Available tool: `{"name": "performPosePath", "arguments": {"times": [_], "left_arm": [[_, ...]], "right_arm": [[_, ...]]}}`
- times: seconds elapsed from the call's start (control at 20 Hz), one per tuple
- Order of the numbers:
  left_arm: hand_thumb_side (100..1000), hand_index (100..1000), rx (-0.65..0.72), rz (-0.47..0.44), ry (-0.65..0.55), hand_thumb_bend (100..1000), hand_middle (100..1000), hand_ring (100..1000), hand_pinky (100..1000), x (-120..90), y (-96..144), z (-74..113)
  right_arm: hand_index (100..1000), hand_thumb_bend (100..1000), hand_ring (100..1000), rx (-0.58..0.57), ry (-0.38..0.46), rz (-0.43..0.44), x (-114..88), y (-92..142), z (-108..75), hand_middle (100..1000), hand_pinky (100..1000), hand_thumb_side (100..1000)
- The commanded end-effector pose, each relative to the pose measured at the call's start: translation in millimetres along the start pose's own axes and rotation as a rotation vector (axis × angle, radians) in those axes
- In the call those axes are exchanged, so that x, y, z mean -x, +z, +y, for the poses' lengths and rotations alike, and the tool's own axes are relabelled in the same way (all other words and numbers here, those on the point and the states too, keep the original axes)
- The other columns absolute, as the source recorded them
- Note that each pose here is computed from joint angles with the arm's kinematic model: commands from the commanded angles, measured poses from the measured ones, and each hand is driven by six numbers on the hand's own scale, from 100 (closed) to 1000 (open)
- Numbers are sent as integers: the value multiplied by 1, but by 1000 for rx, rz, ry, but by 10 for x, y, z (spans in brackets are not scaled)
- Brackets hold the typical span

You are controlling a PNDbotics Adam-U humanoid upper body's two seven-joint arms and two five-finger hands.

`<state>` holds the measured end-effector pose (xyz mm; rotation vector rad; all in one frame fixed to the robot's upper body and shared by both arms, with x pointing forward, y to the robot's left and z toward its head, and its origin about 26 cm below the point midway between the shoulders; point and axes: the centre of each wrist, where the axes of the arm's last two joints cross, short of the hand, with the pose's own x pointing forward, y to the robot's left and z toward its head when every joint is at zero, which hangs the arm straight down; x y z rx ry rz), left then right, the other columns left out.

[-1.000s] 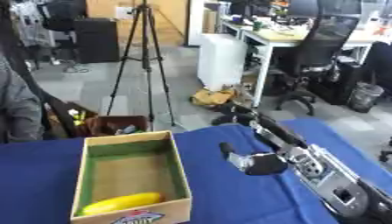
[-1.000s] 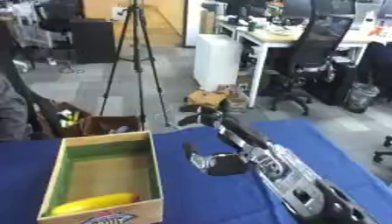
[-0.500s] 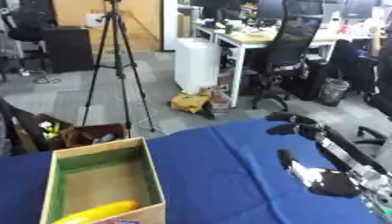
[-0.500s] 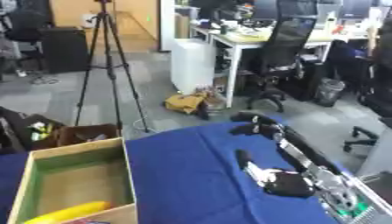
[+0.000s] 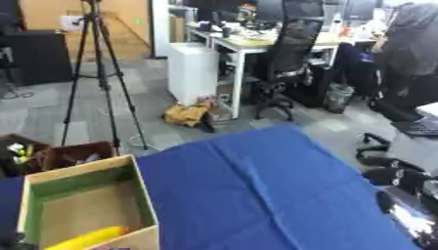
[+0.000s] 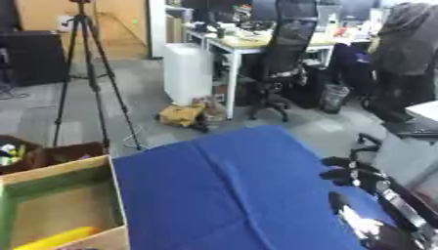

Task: Pick up objects on the table and place them in the box.

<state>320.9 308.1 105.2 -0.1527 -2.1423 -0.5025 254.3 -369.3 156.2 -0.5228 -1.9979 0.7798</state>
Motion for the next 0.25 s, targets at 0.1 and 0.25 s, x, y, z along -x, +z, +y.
{"name": "performPosePath", "arguments": {"times": [0.1,0.25], "left_arm": [[919,706,-9,7,-50,223,478,516,709,-59,14,123],[920,706,-7,17,-56,222,479,516,709,-50,29,129]], "right_arm": [[798,100,1000,34,40,52,9,203,44,872,798,644],[798,100,1000,52,50,121,59,427,140,870,796,642]]}}
